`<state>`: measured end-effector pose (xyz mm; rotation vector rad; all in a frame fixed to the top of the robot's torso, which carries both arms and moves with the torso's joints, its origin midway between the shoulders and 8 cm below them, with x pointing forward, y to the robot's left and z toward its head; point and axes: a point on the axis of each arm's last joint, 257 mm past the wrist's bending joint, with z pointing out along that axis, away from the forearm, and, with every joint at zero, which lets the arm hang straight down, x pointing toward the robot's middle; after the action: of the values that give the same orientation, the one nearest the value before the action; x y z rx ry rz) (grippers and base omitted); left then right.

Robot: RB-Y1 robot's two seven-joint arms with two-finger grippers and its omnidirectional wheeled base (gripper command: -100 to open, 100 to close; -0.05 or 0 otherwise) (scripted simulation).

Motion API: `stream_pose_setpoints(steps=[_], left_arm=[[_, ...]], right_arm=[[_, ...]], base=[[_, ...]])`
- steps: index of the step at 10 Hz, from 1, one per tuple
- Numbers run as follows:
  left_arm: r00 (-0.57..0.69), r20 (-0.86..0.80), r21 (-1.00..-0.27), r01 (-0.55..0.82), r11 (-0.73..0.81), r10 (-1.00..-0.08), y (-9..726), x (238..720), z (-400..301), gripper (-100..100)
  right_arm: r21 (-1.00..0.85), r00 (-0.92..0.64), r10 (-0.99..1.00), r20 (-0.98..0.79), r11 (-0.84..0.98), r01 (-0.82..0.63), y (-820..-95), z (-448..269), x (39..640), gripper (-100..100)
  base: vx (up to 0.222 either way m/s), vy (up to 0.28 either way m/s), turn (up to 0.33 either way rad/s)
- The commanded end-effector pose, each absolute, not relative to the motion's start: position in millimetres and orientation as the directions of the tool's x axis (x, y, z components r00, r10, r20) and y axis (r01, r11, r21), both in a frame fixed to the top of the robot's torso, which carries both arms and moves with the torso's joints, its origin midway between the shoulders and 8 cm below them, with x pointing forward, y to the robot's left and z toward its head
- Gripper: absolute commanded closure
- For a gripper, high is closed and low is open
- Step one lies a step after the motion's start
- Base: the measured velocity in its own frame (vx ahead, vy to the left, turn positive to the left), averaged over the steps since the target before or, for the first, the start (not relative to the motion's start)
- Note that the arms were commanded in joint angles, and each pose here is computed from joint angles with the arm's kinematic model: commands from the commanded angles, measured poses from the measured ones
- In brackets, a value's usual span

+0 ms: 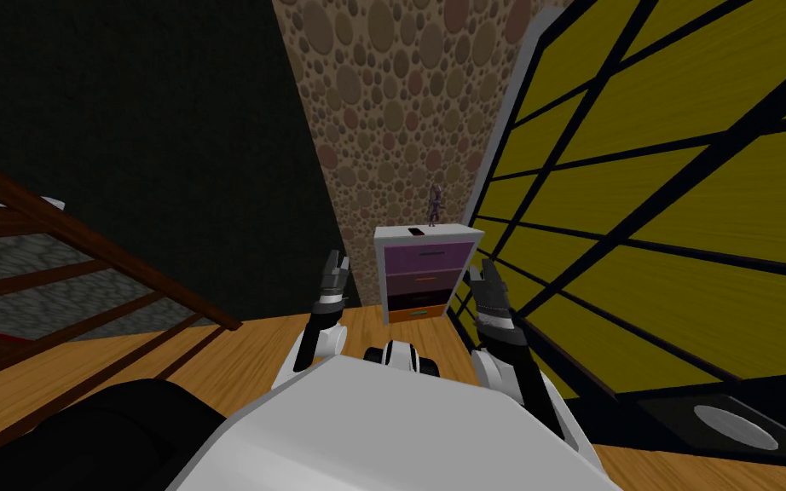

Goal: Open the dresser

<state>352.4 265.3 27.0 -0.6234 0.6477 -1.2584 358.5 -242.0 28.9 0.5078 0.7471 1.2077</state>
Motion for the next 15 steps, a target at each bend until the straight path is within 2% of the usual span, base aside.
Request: stream_pose_setpoints(steps=[1, 8, 15], left_arm=[[0.183, -0.099, -0.736, 0.649, 0.195, -0.978, 265, 352, 27, 0], [0.183, -0.099, -0.736, 0.649, 0.195, -0.978, 265, 352, 27, 0], [0.183, -0.099, -0.736, 0.649, 0.196, -0.978, 265, 352, 27, 0]], right_arm=[[0.741, 0.149, 0.939, -0.310, 0.336, -0.581, -233, 3, 375, -100], [0.787, 0.073, 0.862, -0.502, 0.491, -0.373, -213, -85, 417, -100], [0.733, -0.051, 0.734, -0.677, 0.667, -0.131, -207, -195, 443, -100]], base=[[0.008, 0.017, 0.033], [0.008, 0.020, 0.083], [0.010, 0.022, 0.095]])
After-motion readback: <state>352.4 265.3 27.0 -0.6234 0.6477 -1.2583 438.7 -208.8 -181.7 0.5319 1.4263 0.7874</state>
